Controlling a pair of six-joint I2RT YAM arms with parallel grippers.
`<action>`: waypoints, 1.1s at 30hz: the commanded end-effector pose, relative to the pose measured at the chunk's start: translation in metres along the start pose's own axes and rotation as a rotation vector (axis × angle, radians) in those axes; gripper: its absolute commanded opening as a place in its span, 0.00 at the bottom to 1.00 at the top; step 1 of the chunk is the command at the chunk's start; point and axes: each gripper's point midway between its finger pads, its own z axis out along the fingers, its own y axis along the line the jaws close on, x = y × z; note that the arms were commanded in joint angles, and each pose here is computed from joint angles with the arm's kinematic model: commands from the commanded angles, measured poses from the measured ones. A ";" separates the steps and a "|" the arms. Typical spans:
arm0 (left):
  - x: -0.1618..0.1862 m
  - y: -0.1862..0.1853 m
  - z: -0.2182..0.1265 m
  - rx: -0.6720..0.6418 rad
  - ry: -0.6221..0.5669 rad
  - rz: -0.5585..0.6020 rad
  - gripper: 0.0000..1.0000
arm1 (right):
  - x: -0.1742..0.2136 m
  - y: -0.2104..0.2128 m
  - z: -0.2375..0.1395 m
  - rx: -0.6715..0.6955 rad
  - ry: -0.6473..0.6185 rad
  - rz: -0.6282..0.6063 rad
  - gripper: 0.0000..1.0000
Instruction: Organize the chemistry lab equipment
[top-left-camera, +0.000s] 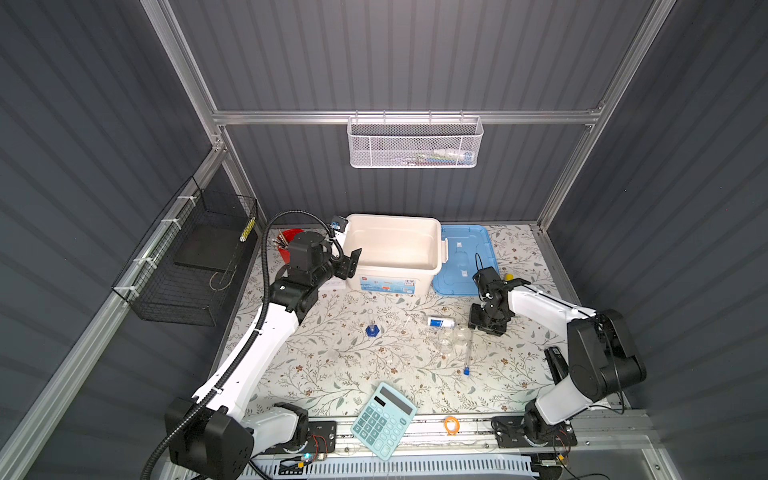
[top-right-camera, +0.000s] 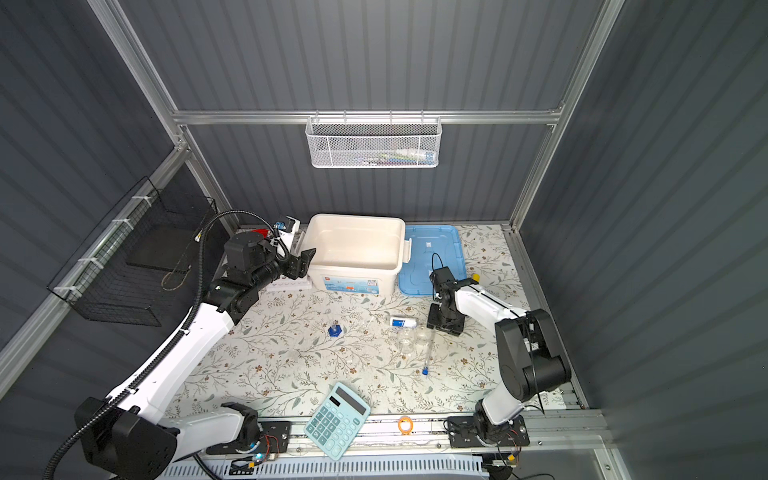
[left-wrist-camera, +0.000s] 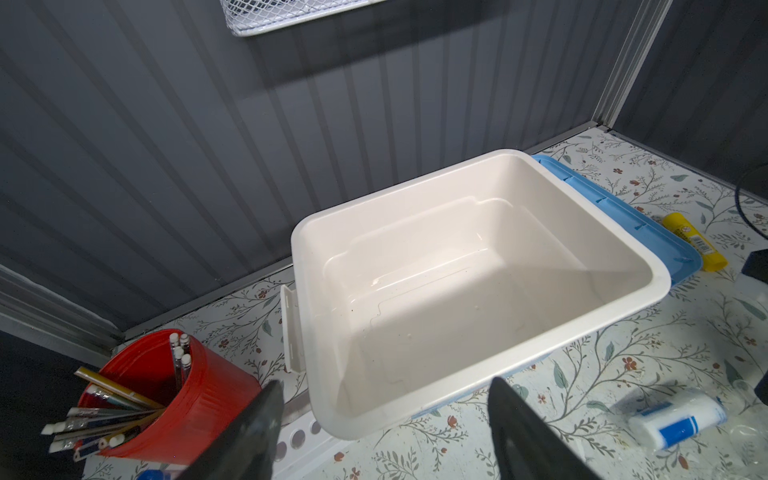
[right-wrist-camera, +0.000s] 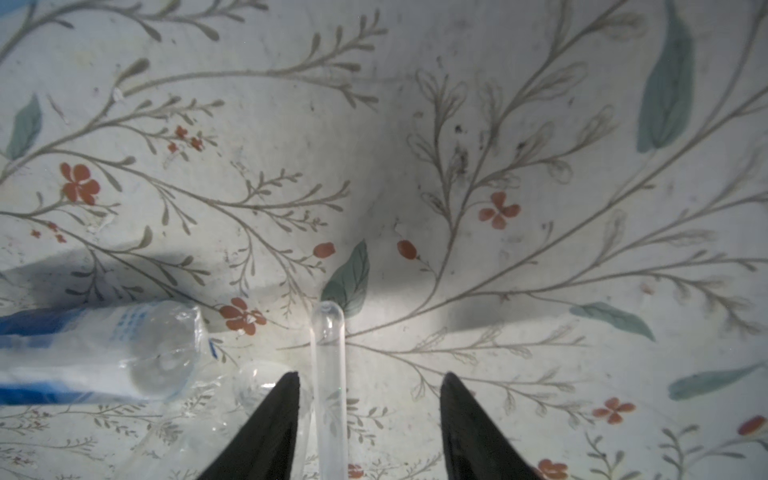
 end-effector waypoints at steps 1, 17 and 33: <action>-0.005 0.001 -0.004 -0.009 -0.011 0.022 0.78 | -0.012 0.009 -0.002 -0.016 -0.025 0.028 0.54; -0.003 0.002 -0.004 -0.018 -0.006 0.031 0.78 | -0.012 0.004 0.010 0.025 -0.011 0.062 0.41; -0.004 0.003 -0.006 -0.020 -0.006 0.035 0.78 | -0.014 0.009 0.018 0.009 -0.004 0.077 0.35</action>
